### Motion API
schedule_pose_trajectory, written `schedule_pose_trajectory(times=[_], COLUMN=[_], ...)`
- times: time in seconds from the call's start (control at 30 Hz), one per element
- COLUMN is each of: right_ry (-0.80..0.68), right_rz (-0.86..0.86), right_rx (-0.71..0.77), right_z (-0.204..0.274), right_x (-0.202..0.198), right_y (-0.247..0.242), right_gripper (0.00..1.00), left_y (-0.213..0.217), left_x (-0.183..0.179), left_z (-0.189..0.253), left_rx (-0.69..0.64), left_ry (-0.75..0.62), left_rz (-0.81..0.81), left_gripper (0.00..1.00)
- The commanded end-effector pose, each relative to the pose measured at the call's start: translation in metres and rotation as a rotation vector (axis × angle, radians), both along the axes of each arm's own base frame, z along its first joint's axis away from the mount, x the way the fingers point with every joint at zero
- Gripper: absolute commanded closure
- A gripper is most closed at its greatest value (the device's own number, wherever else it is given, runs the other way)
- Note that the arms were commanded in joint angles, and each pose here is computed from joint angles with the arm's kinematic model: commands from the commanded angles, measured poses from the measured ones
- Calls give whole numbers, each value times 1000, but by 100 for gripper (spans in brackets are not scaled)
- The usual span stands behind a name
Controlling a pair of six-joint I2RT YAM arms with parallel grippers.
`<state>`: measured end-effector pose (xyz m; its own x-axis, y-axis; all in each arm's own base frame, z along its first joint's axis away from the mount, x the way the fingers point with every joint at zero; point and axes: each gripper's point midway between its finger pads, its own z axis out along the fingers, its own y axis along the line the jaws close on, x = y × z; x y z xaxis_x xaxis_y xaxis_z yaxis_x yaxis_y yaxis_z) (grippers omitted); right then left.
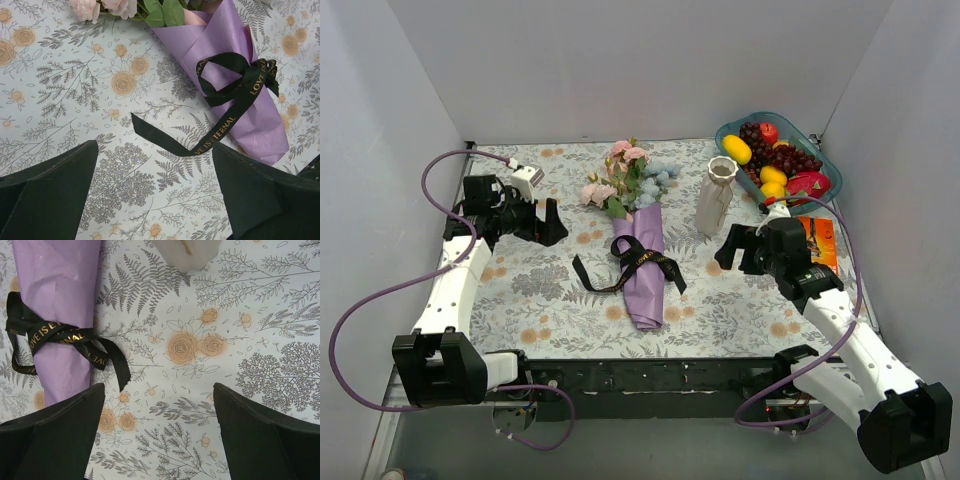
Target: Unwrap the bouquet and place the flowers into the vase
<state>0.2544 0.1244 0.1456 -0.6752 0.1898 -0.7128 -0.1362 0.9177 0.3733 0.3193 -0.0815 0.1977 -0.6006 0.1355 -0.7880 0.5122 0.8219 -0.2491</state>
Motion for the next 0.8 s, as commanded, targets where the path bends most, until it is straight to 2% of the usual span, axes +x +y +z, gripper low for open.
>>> schedule_pose_trajectory(times=[0.0, 0.23, 0.4, 0.63, 0.77], right_ry=[-32, -30, -76, -100, -108], right_rz=[5, 4, 39, 47, 69], right_rx=[-18, -88, -91, -121, -116], right_z=[-10, -33, -26, -18, -14], right_x=[6, 8, 12, 18, 17], right_y=[-1, -8, 2, 6, 10], right_gripper=[4, 7, 9, 11, 12], left_y=[-13, -81, -96, -117, -124], left_x=[-10, -50, -52, -60, -66], left_z=[0, -40, -75, -96, -119], left_rx=[1, 95, 150, 229, 284], left_ry=[-14, 31, 72, -9, 2], left_rz=[-101, -388, -478, -601, -644], left_gripper=[2, 2, 2, 2, 2])
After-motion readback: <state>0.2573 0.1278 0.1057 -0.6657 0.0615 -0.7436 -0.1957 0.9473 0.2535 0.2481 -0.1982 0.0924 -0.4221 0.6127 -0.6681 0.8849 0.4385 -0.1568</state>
